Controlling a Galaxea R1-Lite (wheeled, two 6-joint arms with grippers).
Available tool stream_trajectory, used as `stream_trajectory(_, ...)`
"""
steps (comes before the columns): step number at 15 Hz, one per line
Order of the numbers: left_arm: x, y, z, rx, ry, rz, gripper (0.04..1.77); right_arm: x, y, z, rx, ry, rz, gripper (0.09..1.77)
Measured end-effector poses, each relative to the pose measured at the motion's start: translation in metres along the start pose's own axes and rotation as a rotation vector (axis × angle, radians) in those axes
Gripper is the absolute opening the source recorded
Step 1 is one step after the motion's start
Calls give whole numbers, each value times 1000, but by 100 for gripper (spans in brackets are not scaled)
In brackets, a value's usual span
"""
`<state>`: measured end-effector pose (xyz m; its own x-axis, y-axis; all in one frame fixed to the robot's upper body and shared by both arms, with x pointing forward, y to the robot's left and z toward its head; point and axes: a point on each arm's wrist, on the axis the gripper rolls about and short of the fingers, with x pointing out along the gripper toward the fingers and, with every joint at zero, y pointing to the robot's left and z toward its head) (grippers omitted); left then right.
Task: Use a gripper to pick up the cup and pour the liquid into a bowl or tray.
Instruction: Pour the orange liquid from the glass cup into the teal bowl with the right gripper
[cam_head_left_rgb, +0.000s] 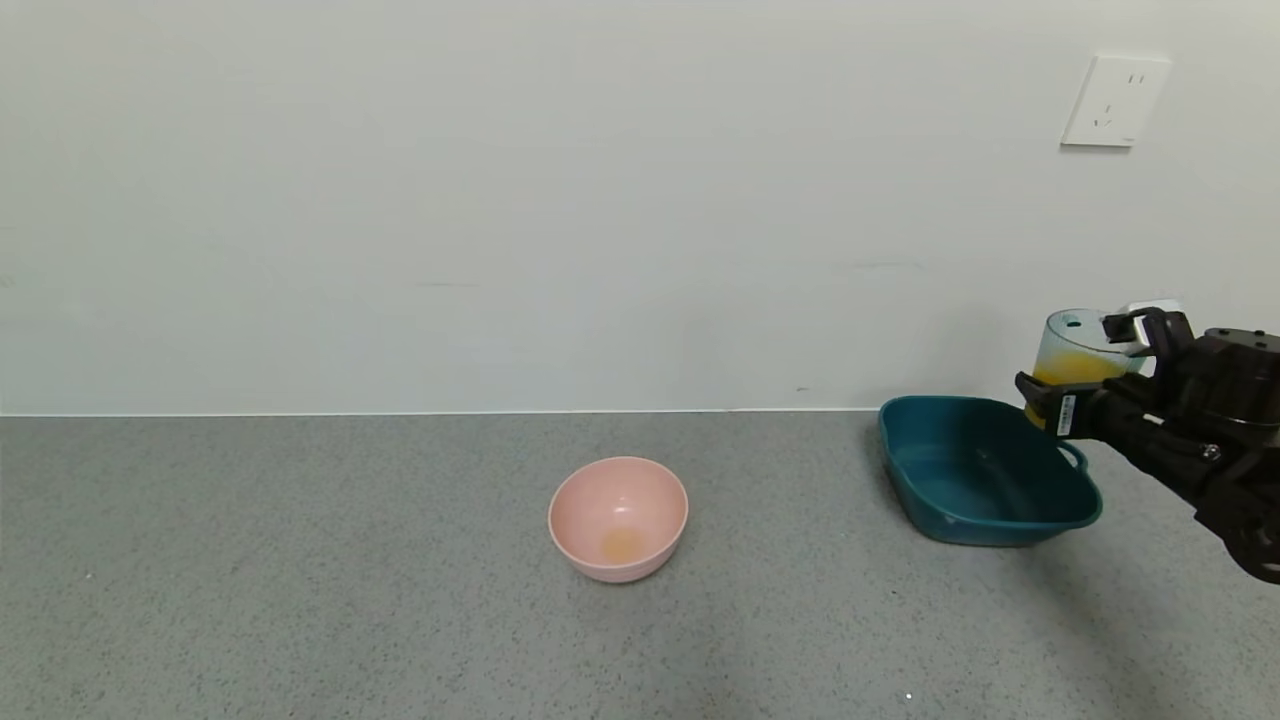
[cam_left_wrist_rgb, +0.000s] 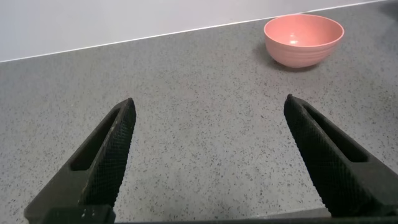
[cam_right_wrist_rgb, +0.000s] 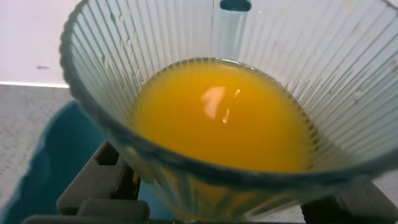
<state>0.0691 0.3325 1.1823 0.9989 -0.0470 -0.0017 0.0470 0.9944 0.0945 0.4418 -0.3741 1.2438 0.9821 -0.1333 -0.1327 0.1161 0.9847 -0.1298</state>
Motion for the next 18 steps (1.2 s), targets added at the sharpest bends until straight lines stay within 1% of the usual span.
stream_trajectory(3,0,0,0,0,0,0,172,3,-12,-5,-26,10,-20,137)
stream_trajectory(8,0,0,0,0,0,0,172,6,-22,-10,-56,27,-40,137)
stream_trajectory(12,0,0,0,0,0,0,172,7,-23,-14,-73,35,-42,137)
stream_trajectory(18,0,0,0,0,0,0,172,9,-23,-17,-131,47,-40,137)
